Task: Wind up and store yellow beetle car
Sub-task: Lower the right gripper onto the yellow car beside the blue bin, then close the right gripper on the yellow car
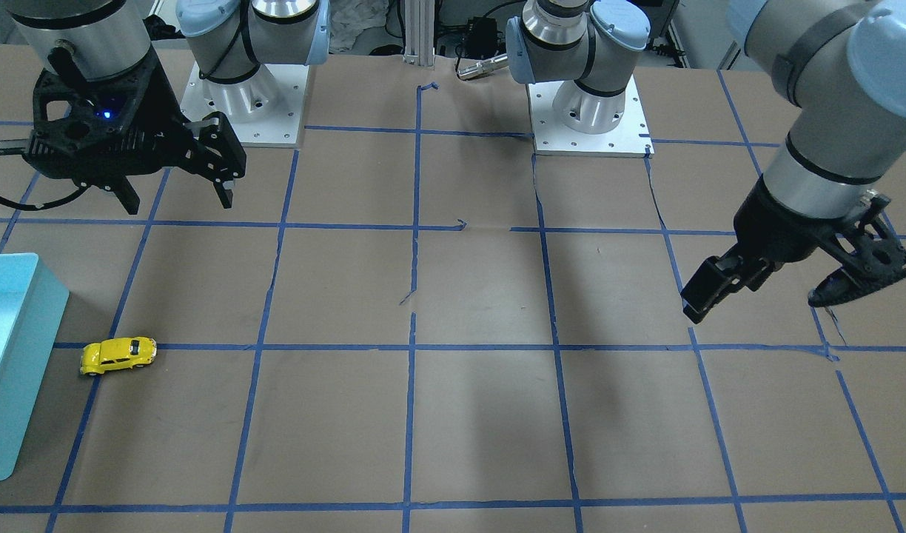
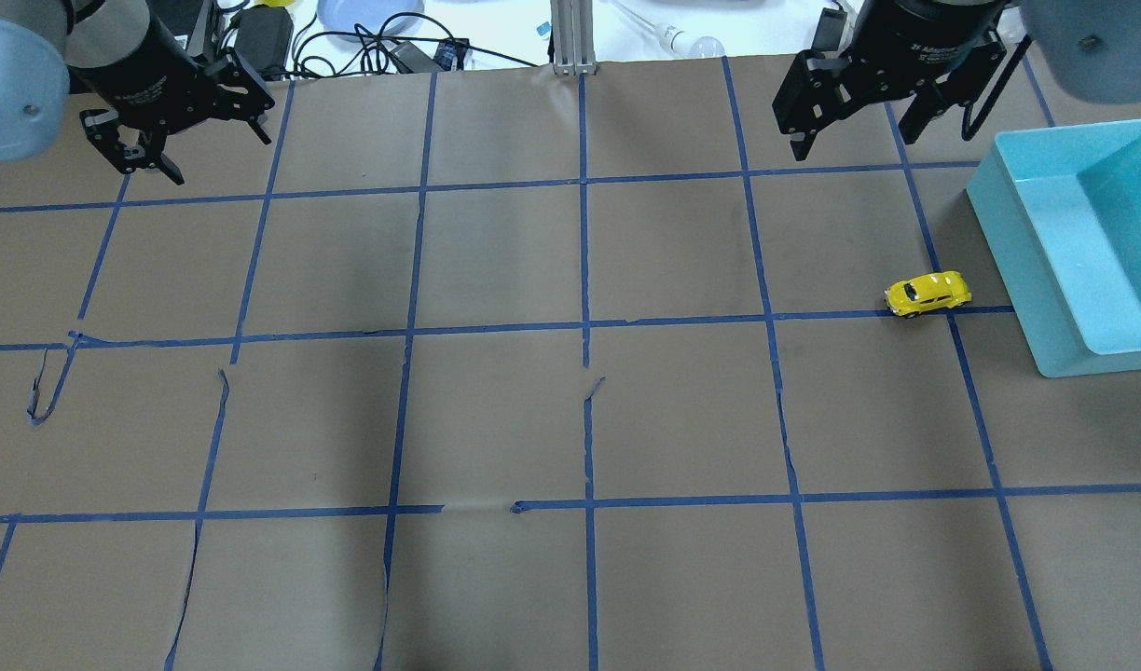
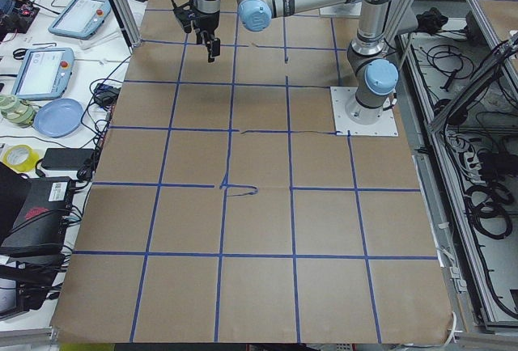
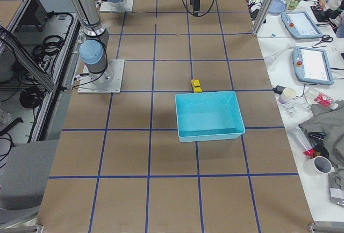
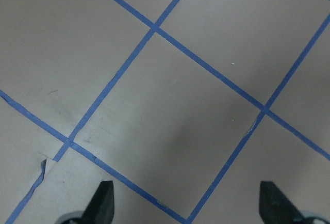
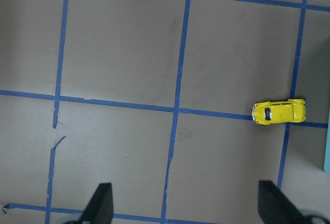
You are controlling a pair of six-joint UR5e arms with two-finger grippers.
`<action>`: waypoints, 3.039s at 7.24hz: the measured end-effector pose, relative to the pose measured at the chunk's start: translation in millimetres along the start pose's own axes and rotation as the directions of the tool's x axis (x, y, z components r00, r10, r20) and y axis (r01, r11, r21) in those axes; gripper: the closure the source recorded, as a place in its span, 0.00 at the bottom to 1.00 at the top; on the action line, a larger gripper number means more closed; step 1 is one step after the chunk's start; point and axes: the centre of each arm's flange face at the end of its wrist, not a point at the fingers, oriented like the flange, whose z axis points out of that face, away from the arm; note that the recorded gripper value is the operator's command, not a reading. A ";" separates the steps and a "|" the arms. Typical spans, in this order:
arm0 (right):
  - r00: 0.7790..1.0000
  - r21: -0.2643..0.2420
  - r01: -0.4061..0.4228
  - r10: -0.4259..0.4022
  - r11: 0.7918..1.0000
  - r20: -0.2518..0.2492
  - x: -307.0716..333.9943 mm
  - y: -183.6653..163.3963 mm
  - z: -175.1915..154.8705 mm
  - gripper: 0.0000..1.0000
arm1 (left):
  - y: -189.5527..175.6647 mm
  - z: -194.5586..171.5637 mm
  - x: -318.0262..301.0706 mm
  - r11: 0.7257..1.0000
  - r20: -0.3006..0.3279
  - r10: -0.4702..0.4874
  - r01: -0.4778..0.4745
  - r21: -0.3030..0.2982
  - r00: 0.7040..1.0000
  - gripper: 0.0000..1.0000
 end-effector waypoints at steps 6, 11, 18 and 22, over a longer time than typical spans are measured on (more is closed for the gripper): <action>0.893 -0.073 0.450 -0.445 0.890 0.072 34.7 -17.8 50.7 0.00 | 76.9 -70.2 22.8 0.956 -0.014 0.286 -0.287 -0.061 0.958 0.00; 0.424 -0.027 0.902 -0.873 0.430 0.239 173.4 -49.4 177.2 0.00 | 90.7 -67.7 28.4 0.906 -0.019 0.418 -0.419 -0.062 0.908 0.00; -0.063 -0.031 0.997 -0.990 -0.067 0.122 213.9 -17.3 298.0 0.00 | 99.3 -56.0 25.3 0.894 -0.017 0.440 -0.440 -0.088 0.898 0.00; -0.005 0.018 1.000 -0.991 -0.003 0.132 223.2 9.0 325.0 0.01 | 99.6 -55.8 24.7 0.894 -0.016 0.440 -0.439 -0.088 0.898 0.00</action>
